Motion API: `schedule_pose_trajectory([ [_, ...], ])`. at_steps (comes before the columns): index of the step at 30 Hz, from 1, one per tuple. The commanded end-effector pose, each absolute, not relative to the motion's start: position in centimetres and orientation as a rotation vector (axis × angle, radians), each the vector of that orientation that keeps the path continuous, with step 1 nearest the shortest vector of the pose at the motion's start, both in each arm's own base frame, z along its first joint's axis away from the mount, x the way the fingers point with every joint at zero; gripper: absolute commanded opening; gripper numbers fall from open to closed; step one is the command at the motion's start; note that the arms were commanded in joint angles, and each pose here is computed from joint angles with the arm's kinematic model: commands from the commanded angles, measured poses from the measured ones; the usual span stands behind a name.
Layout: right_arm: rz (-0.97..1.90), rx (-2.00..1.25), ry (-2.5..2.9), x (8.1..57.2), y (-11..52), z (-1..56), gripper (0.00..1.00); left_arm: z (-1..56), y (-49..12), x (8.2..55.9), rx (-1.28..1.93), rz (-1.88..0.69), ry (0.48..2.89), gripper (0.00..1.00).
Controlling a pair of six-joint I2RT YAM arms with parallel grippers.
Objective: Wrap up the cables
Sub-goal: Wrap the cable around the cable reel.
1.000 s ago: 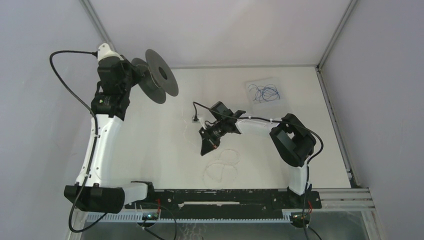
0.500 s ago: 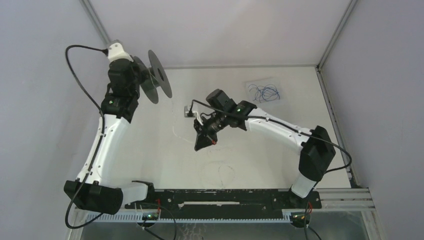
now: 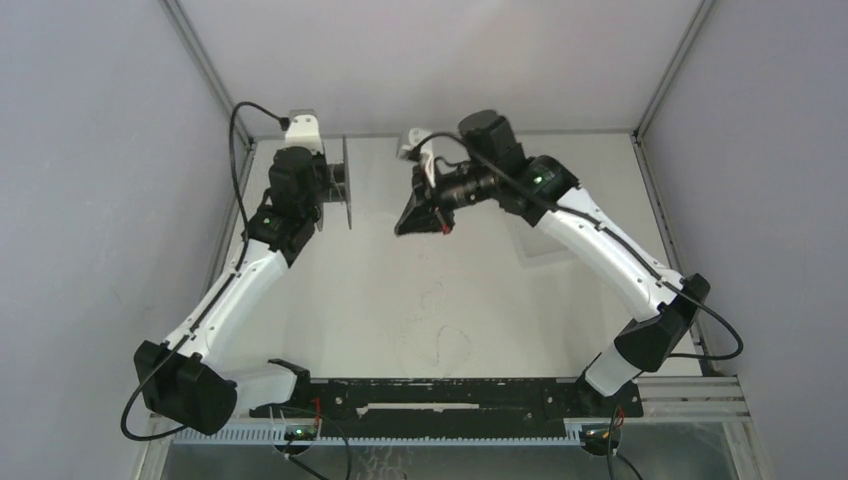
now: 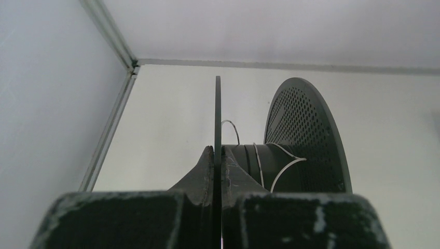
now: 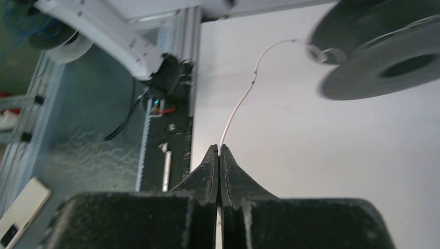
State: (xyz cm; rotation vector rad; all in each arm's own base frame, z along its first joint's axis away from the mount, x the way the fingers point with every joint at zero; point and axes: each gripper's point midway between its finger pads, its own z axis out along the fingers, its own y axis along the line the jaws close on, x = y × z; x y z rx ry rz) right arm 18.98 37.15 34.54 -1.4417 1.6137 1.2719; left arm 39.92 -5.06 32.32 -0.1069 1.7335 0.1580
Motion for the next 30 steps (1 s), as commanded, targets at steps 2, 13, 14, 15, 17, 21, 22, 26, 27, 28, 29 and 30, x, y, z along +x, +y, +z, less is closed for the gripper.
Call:
schedule_pose_trajectory([
  [2,1.166,-1.219,1.533,23.8,34.5,41.6,0.00,36.0,-7.9,38.6,0.037,0.139,1.565,0.00],
  [13,1.082,-1.006,1.526,30.5,32.7,46.1,0.00,32.9,-12.7,36.9,0.231,0.075,1.600,0.00],
  [14,1.078,-0.994,1.524,30.9,32.6,46.5,0.00,32.7,-12.8,36.8,0.241,0.073,1.601,0.00],
  [15,1.069,-0.979,1.523,31.4,32.4,46.7,0.00,32.5,-13.1,36.7,0.253,0.069,1.604,0.00],
  [17,1.051,-0.953,1.520,32.4,32.0,47.1,0.00,32.1,-13.4,36.5,0.273,0.064,1.606,0.00],
  [21,1.044,-0.914,1.513,33.8,31.4,48.0,0.00,31.5,-14.0,36.2,0.307,0.049,1.611,0.00],
  [22,1.041,-0.907,1.513,34.1,31.3,48.1,0.00,31.5,-14.1,36.1,0.312,0.042,1.609,0.00],
  [26,1.027,-0.890,1.517,35.1,30.9,48.1,0.00,31.0,-14.5,35.9,0.333,0.024,1.613,0.00],
  [27,1.023,-0.884,1.519,35.3,30.8,48.1,0.00,30.9,-14.6,35.8,0.338,0.021,1.614,0.00],
  [28,1.018,-0.882,1.519,35.5,30.7,48.1,0.00,30.8,-14.7,35.8,0.345,0.018,1.616,0.00],
  [29,1.012,-0.876,1.519,35.8,30.5,48.1,0.00,30.8,-14.8,35.8,0.352,0.012,1.615,0.00],
  [30,1.006,-0.870,1.520,36.1,30.4,48.1,0.00,30.7,-15.0,35.7,0.359,0.006,1.614,0.00],
])
